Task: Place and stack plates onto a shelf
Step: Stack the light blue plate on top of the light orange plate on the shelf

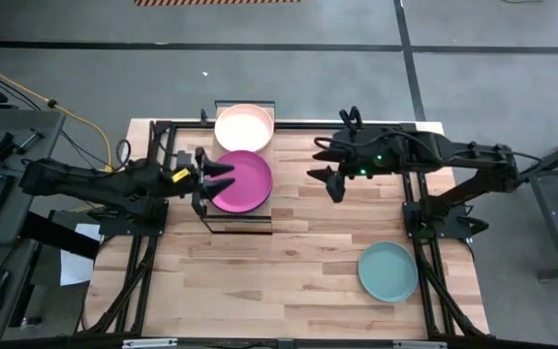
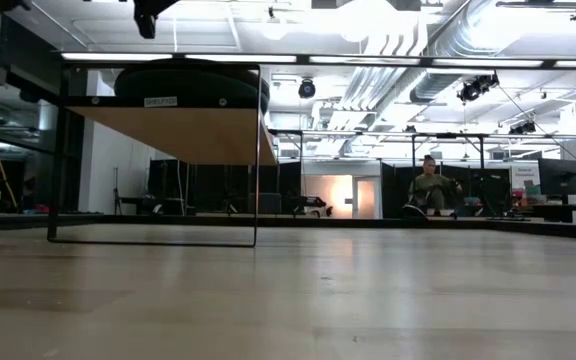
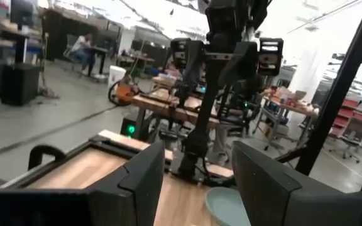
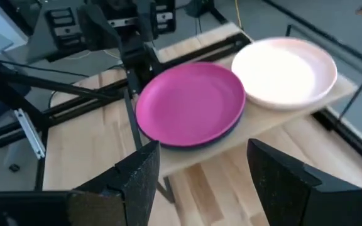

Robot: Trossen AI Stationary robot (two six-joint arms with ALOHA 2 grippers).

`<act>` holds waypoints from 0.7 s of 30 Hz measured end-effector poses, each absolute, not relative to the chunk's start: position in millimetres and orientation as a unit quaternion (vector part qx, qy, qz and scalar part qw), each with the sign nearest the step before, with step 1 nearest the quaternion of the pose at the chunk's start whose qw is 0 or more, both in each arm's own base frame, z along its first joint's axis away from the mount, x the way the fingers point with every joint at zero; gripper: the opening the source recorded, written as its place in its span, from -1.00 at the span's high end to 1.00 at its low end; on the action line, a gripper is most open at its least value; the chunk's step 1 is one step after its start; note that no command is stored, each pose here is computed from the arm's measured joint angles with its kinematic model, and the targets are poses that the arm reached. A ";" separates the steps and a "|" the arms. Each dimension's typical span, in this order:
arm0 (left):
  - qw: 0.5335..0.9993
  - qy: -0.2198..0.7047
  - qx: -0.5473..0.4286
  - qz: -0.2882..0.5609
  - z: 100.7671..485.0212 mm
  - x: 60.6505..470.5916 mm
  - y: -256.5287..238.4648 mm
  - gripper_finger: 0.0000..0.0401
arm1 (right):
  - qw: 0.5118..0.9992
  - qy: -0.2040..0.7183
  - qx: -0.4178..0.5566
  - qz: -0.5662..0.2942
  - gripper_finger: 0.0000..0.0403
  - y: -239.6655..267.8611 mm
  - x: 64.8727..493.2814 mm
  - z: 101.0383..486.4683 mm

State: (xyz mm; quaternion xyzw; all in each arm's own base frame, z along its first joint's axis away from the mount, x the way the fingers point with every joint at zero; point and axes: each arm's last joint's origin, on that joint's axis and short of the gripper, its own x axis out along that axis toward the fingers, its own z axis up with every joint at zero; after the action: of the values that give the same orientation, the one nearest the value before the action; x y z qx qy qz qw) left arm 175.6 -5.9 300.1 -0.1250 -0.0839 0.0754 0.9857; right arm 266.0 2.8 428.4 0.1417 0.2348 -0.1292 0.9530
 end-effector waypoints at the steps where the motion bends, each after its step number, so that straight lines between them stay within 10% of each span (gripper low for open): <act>1: 0.986 -0.089 -0.121 0.076 301.0 175.9 -5.7 0.13 | 0.955 0.231 0.134 -0.125 -0.10 3.7 266.5 429.2; 11: 0.985 -0.096 -0.116 0.086 302.3 175.9 -2.2 0.13 | 0.930 0.272 0.223 -0.108 -0.10 5.7 264.2 421.4; 21: 0.984 -0.096 -0.119 0.086 302.2 175.9 -2.1 0.13 | 0.674 0.616 0.350 -0.208 -0.10 56.5 228.1 311.0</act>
State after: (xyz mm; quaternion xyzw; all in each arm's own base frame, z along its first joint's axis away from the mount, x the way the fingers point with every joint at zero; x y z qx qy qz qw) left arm 175.9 -2.1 302.2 -0.1191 -0.0958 0.0864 0.9845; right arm 228.1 56.5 311.0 0.3502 0.6162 -0.2082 0.6740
